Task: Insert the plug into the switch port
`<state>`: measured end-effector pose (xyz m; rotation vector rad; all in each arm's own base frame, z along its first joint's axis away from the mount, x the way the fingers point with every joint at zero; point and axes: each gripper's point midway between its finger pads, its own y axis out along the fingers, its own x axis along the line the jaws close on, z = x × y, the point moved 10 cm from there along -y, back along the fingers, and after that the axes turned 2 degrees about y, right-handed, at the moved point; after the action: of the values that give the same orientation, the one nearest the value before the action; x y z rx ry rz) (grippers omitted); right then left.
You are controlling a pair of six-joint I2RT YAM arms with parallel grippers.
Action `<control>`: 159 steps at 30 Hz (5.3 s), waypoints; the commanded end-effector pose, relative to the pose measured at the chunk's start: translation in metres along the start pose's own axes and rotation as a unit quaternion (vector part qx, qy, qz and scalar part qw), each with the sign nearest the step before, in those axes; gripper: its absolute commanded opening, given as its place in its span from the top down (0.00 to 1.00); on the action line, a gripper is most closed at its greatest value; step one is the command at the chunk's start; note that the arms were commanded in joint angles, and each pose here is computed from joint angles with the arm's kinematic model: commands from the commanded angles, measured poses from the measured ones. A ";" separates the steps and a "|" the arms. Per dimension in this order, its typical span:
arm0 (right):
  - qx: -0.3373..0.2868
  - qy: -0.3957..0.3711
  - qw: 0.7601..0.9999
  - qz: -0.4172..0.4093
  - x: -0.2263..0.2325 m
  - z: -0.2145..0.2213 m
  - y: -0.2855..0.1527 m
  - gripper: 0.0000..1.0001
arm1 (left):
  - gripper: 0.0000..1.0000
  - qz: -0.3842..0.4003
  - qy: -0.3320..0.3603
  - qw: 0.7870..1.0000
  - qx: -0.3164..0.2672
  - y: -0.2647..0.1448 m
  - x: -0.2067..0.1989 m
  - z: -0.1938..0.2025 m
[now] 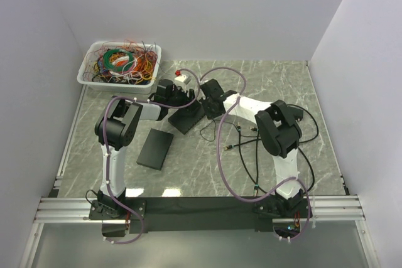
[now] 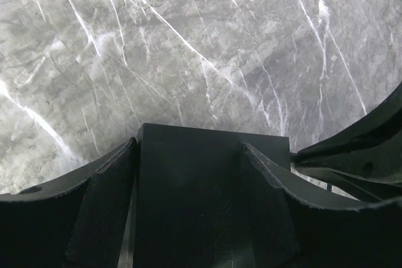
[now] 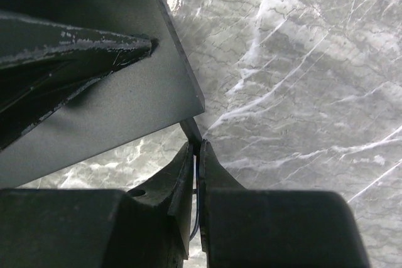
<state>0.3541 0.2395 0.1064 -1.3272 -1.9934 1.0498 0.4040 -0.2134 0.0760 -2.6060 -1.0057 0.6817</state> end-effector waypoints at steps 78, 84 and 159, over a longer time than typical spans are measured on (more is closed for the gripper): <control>-0.107 0.231 0.967 -0.009 -0.026 0.128 -0.145 0.24 | 0.26 -0.041 -0.148 0.988 -0.005 -0.130 -0.187 0.038; -0.077 0.235 0.968 -0.037 -0.018 0.130 -0.129 0.26 | 0.27 -0.041 -0.131 0.990 0.004 -0.128 -0.196 0.045; 0.078 0.049 0.993 0.078 0.018 0.129 -0.113 0.21 | 0.29 -0.071 -0.125 0.988 -0.061 -0.174 -0.204 0.049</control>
<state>0.2039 0.1948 0.1105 -1.4169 -1.7108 1.2308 0.1492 -0.2235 0.1634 -2.5320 -1.3160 0.9669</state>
